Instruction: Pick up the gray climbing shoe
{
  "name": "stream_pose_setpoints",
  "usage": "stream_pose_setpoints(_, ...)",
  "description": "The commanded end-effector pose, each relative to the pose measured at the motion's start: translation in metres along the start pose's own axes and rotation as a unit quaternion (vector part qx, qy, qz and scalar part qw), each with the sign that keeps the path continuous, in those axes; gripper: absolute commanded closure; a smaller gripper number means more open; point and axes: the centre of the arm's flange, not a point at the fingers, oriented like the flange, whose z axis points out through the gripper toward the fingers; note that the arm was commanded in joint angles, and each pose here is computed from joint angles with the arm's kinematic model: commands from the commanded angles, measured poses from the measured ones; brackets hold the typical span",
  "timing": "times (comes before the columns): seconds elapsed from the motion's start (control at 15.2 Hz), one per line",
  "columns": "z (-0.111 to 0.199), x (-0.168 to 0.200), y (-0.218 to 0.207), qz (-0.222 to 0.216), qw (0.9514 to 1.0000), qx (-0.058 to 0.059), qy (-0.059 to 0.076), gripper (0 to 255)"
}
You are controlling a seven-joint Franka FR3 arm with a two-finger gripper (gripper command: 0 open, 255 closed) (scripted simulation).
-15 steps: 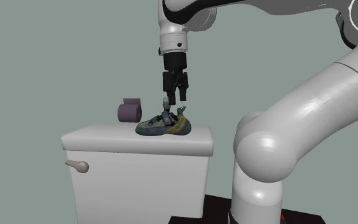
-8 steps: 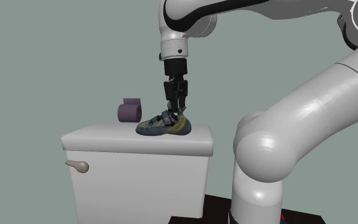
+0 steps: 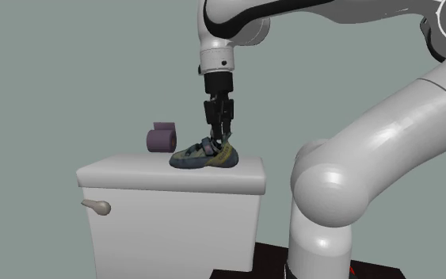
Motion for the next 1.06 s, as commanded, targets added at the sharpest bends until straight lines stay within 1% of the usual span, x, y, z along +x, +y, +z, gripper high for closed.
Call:
stream_pose_setpoints(0.0,-0.008,0.0,0.0,0.0,1.0,0.0,0.0,255)
stream_pose_setpoints(0.86,-0.076,-0.004,0.003,0.0,1.0,0.0,0.0,255)
stream_pose_setpoints(0.99,-0.077,-0.004,0.003,0.0,1.0,0.0,0.0,255)
